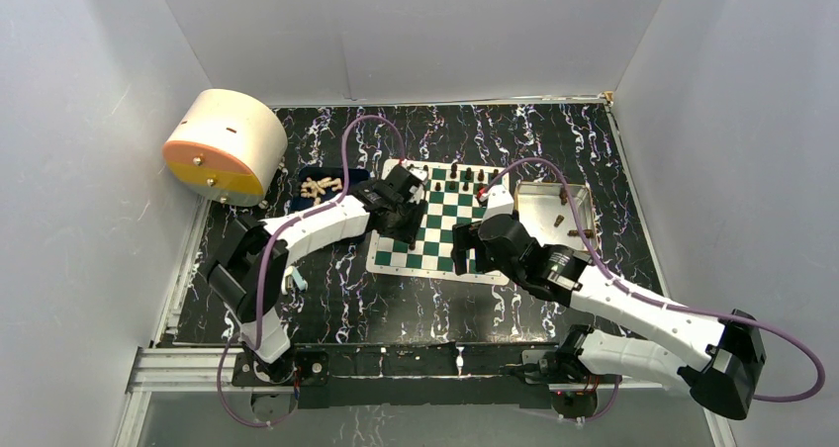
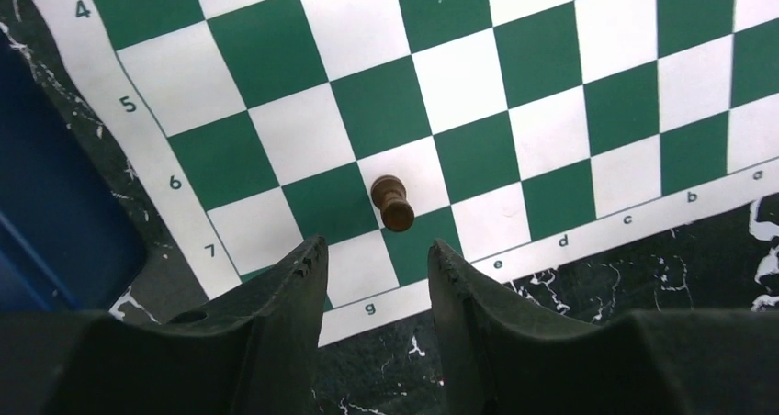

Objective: Set up the chess pieces on the board
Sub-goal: Pick up the chess piece from the chessboard.

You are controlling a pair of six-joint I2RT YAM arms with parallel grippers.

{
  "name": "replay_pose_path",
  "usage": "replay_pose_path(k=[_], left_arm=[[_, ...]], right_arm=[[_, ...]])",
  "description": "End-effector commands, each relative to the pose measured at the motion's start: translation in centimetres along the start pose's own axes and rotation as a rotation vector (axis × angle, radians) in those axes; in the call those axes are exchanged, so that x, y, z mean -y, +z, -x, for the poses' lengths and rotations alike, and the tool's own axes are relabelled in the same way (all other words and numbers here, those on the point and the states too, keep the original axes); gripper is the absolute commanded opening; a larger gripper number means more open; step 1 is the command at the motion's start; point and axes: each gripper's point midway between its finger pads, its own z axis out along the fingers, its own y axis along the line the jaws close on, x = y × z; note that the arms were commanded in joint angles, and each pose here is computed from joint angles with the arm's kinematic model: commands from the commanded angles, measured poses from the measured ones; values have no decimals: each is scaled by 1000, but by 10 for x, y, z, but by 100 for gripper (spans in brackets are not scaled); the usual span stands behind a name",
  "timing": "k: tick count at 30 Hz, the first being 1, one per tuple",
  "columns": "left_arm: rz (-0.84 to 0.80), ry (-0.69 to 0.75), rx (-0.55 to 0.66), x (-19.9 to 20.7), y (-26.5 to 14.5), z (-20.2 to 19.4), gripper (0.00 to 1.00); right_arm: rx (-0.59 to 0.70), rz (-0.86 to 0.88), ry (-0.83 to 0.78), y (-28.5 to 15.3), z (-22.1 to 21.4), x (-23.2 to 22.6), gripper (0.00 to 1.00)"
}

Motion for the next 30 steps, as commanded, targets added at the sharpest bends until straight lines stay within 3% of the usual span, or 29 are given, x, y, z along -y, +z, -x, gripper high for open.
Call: replay_pose_path(k=[1,30], left_arm=[[-7,2,60,10,-1,23,41],[0,53,5,14,25,3,23]], right_arm=[[31,-31,34,-6,3,8,99],[34,-49,39,-11,3,13,99]])
